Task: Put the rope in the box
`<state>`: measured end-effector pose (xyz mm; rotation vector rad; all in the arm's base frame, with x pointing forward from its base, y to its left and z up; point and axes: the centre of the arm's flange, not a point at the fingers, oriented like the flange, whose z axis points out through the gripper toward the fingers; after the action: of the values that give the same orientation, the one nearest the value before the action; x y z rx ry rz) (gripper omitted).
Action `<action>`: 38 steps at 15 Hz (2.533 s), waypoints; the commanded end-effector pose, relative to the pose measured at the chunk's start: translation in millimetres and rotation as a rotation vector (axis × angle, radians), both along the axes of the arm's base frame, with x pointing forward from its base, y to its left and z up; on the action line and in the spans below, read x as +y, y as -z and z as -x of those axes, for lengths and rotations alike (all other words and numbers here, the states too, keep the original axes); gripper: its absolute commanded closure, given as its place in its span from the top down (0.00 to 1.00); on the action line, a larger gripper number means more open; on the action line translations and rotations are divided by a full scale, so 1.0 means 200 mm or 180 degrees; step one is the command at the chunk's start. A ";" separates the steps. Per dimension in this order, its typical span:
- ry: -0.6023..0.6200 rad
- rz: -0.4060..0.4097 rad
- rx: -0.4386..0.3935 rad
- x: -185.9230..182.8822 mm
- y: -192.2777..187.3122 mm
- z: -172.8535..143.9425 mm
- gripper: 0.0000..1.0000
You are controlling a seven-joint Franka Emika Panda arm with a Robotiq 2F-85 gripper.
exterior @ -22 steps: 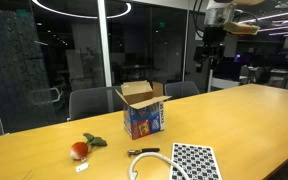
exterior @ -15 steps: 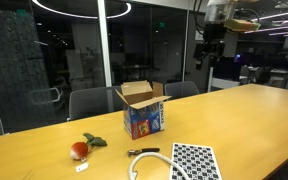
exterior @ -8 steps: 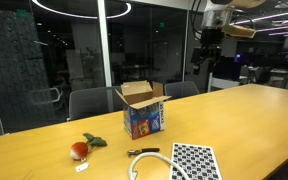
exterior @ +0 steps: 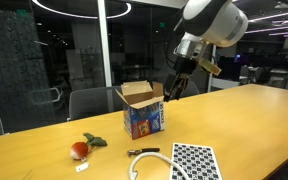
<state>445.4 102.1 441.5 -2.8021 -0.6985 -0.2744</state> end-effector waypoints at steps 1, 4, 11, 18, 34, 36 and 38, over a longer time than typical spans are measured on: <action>-0.0481 -0.0276 0.0179 0.14 0.34 -0.02 1.00; -0.0849 -0.0346 0.0473 0.17 0.62 0.01 1.00; -0.1366 -0.0251 0.0970 0.06 1.11 -0.14 1.00; -0.1473 -0.0160 0.1108 -0.05 1.33 -0.38 1.00; -0.2013 0.0104 0.1144 0.10 1.52 -0.47 1.00; -0.2017 0.0072 0.1169 0.10 1.55 -0.46 1.00; -0.1995 0.0052 0.1173 0.10 1.55 -0.46 1.00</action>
<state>531.3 118.4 137.0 -2.3917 -1.4051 0.3414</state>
